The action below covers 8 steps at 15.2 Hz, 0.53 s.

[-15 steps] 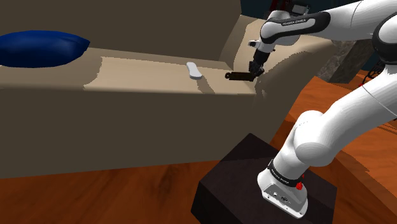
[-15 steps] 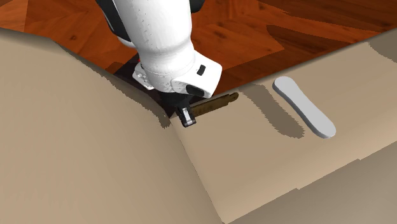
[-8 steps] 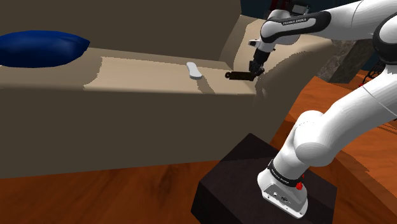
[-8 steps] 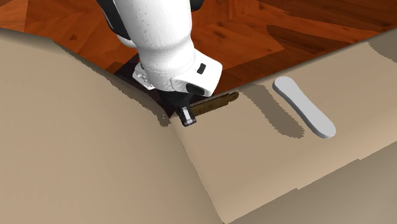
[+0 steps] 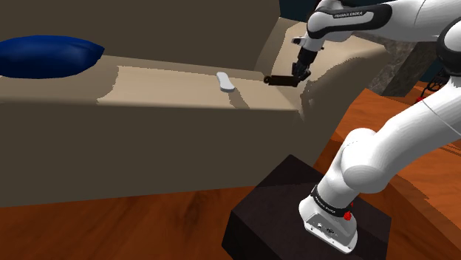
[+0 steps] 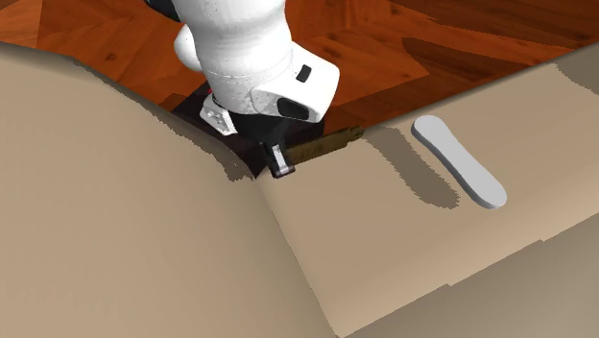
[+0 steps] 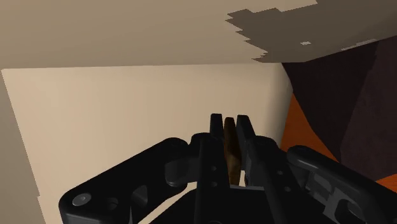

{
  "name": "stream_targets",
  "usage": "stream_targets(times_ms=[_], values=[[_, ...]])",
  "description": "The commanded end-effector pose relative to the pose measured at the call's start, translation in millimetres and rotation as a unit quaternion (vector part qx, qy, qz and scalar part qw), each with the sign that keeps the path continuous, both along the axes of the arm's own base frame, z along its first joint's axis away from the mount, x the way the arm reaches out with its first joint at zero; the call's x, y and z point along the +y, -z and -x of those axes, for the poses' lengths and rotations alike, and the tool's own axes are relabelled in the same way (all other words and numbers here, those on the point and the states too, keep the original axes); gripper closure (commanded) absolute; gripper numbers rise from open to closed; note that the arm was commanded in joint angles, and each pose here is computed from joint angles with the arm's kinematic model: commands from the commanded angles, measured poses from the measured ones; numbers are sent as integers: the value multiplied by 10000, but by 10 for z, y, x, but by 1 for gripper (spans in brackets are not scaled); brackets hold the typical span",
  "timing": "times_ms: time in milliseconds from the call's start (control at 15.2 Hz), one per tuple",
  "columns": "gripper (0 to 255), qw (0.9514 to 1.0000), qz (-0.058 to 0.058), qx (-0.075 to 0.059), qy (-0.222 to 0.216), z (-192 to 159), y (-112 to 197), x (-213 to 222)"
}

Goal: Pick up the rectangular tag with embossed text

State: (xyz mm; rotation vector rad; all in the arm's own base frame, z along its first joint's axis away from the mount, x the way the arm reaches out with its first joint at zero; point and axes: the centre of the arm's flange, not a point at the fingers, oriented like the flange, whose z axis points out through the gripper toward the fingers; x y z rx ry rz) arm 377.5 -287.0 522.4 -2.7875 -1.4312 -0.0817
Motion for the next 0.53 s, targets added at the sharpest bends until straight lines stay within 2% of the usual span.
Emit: stream_targets(times_ms=[0,330,462], values=[[255,10000,-1,1,0,-2,-117,8],[255,10000,-1,1,0,-2,-381,8],[255,10000,-1,1,0,-2,-389,8]])
